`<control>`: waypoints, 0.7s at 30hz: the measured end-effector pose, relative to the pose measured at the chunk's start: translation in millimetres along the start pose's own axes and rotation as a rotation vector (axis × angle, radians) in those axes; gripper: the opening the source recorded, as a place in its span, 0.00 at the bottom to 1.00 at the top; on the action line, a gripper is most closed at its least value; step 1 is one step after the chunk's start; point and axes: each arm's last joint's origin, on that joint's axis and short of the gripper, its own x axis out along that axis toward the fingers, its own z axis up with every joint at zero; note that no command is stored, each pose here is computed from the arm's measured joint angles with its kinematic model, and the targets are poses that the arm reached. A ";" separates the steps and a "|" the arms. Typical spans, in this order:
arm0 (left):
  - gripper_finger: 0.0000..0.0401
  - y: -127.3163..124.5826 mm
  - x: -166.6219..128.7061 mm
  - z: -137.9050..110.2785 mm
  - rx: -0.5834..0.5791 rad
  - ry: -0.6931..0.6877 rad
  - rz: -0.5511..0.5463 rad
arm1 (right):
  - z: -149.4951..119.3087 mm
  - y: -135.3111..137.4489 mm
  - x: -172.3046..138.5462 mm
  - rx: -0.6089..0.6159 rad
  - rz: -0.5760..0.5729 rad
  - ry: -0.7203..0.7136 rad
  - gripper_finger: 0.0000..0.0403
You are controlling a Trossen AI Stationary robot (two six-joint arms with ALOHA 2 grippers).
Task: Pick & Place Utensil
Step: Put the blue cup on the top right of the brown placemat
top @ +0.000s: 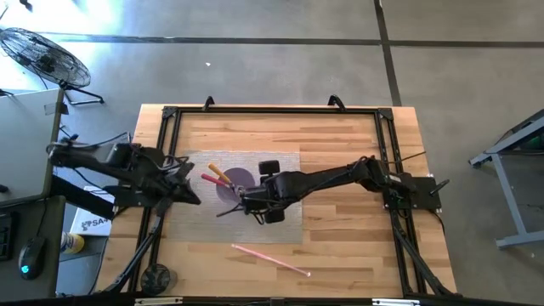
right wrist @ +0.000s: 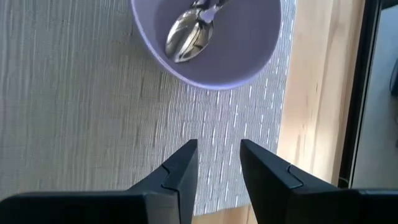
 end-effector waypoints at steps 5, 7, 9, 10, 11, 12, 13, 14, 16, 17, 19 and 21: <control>0.00 -24.5 -7.3 23.9 -0.083 0.148 0.056 | -0.3 7.1 -3.6 -0.006 -0.014 -0.004 0.28; 0.00 -34.5 -4.0 30.6 -0.090 0.206 0.060 | -0.1 9.0 -4.5 -0.001 -0.014 -0.009 0.28; 0.00 -44.3 2.0 34.2 -0.105 0.291 0.069 | 0.0 9.8 -5.0 0.016 -0.019 -0.011 0.28; 0.00 -48.7 5.3 34.5 -0.119 0.340 0.076 | 0.0 10.7 -5.4 0.024 -0.020 -0.012 0.28; 0.00 -52.9 8.8 34.1 -0.136 0.392 0.091 | -0.1 11.1 -5.6 0.030 -0.021 -0.013 0.28; 0.00 -56.6 12.5 32.5 -0.155 0.442 0.116 | -0.1 11.8 -6.0 0.029 -0.020 -0.013 0.28; 0.00 -60.3 16.4 31.0 -0.175 0.484 0.143 | -0.1 13.1 -6.6 0.026 -0.020 -0.015 0.28; 0.00 -64.1 20.5 29.1 -0.193 0.525 0.170 | -0.1 14.1 -7.1 0.024 -0.021 -0.016 0.28; 0.00 -71.3 28.0 23.7 -0.224 0.598 0.232 | -0.1 15.3 -7.7 0.022 -0.022 -0.018 0.28; 0.00 -75.4 32.1 21.1 -0.238 0.628 0.252 | 0.0 15.6 -7.9 0.023 -0.022 -0.018 0.28; 0.00 -85.1 40.0 16.4 -0.272 0.673 0.271 | 0.1 15.7 -8.0 0.026 -0.025 -0.020 0.28; 0.00 -94.2 46.3 10.2 -0.311 0.717 0.285 | 0.1 15.2 -7.8 0.026 -0.029 -0.020 0.28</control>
